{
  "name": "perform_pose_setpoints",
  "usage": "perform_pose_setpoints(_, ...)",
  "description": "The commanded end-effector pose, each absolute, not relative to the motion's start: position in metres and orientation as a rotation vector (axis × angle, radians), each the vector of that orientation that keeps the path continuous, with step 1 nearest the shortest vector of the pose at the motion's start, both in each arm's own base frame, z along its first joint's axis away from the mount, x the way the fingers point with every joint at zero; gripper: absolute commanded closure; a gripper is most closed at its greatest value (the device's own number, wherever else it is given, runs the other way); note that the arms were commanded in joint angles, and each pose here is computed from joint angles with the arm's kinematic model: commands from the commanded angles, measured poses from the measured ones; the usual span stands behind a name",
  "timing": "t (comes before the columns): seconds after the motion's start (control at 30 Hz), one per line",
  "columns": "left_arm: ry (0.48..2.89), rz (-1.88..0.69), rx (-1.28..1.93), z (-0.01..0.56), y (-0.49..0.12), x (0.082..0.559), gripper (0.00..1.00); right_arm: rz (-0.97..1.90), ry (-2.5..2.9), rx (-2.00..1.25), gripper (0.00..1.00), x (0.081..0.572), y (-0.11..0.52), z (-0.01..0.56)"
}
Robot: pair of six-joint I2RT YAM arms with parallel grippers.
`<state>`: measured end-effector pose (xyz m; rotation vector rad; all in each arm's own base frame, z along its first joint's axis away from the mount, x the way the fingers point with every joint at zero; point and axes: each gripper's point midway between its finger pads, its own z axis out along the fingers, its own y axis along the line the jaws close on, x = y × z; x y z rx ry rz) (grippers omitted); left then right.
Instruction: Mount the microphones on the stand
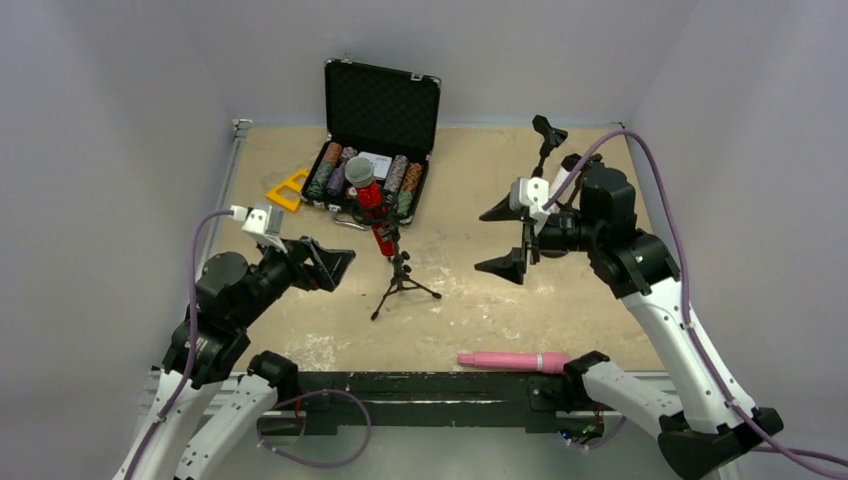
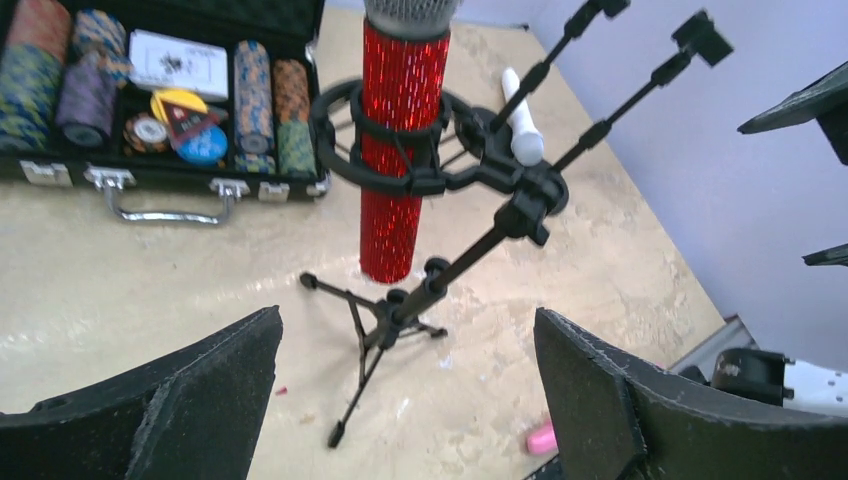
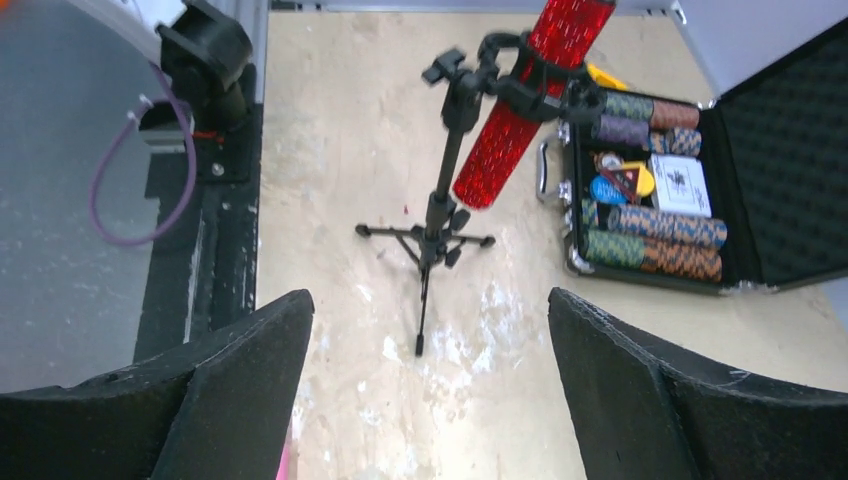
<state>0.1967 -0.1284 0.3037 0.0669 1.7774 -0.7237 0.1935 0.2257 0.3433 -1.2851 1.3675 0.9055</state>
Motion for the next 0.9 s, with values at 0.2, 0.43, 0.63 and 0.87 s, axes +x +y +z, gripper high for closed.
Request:
perform_pose_setpoints(0.2,1.817,-0.956,0.219,0.255,-0.168,0.173,0.04,0.87,1.434,-1.289,0.02,0.164,0.19,0.285)
perform_pose_setpoints(0.43,1.847,-0.939,0.279,0.224,-0.188,0.17,0.05,0.917,1.407,-1.287,0.01,0.161,0.188,0.263)
perform_pose_setpoints(0.63,1.854,-0.883,0.371,0.208,-0.197,0.167,0.05,0.969,1.411,-1.262,0.01,0.162,0.185,0.244)
perform_pose_setpoints(0.87,1.763,-0.843,0.417,0.193,-0.208,0.178,0.05,0.984,1.387,-1.258,0.02,0.159,0.183,0.241)
